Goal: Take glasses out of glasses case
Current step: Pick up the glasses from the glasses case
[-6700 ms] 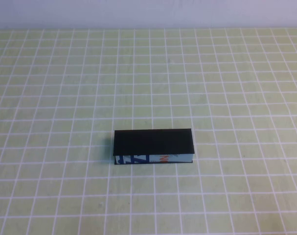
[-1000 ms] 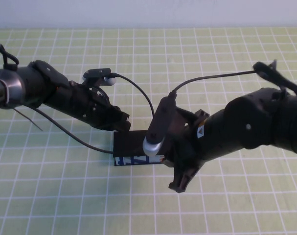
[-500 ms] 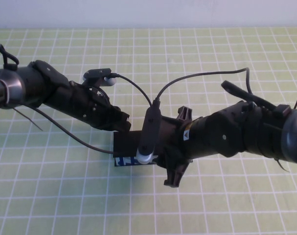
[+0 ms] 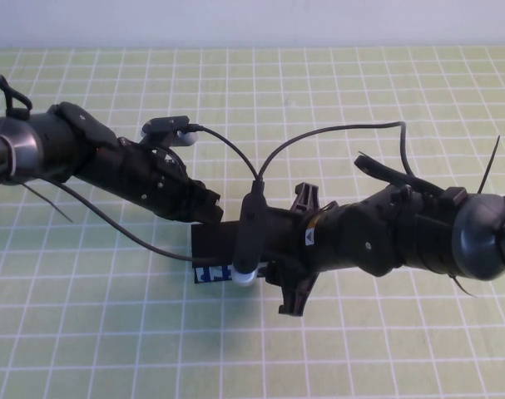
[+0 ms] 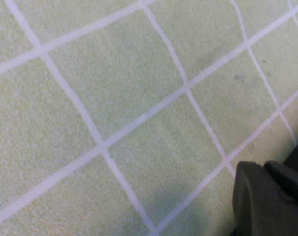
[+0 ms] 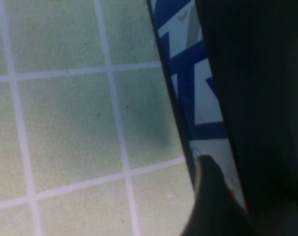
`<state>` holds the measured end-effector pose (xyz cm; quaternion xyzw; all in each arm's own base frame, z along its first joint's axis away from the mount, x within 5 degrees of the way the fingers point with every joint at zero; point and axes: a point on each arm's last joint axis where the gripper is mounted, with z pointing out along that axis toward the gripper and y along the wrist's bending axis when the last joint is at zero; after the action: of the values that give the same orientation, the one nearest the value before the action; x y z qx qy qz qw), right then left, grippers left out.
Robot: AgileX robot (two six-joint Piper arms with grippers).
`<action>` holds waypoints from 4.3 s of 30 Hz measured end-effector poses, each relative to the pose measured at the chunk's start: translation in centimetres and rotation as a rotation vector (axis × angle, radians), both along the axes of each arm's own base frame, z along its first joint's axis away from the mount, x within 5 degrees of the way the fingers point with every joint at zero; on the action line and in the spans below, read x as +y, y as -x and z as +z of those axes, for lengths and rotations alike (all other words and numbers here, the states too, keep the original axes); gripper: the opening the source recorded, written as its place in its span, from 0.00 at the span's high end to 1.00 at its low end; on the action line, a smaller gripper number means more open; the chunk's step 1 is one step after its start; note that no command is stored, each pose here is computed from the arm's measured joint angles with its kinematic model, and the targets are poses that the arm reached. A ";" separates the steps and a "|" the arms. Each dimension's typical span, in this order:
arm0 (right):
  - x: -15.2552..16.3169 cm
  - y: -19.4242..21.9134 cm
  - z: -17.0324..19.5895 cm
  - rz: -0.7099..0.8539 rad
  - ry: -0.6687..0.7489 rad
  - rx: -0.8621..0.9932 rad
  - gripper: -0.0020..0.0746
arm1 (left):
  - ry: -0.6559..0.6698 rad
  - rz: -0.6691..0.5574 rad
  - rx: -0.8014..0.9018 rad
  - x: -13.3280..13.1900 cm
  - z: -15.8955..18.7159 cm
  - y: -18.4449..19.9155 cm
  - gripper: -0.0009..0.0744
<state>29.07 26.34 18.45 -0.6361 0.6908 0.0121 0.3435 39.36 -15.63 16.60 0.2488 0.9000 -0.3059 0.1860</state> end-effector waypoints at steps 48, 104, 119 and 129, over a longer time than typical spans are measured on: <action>-0.6 0.0 3.7 0.005 -0.054 -0.102 0.98 | 0.217 -0.258 -0.260 4.3 2.4 8.3 0.99; -1.6 -6.8 3.8 -0.678 -0.427 0.449 0.99 | 0.274 -0.206 -0.259 3.8 -2.2 6.1 0.99; -1.1 -9.0 1.1 -0.711 -0.353 0.560 0.99 | 0.274 -0.209 -0.257 3.8 -2.3 6.1 0.99; -1.5 -7.6 6.3 -0.610 -0.328 0.565 0.99 | 0.309 -0.231 -0.248 3.7 -2.1 6.3 0.99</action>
<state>36.67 24.87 24.72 -0.3121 0.9026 0.1927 0.2255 33.02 -11.98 14.51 0.3543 0.7782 -0.4266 0.2948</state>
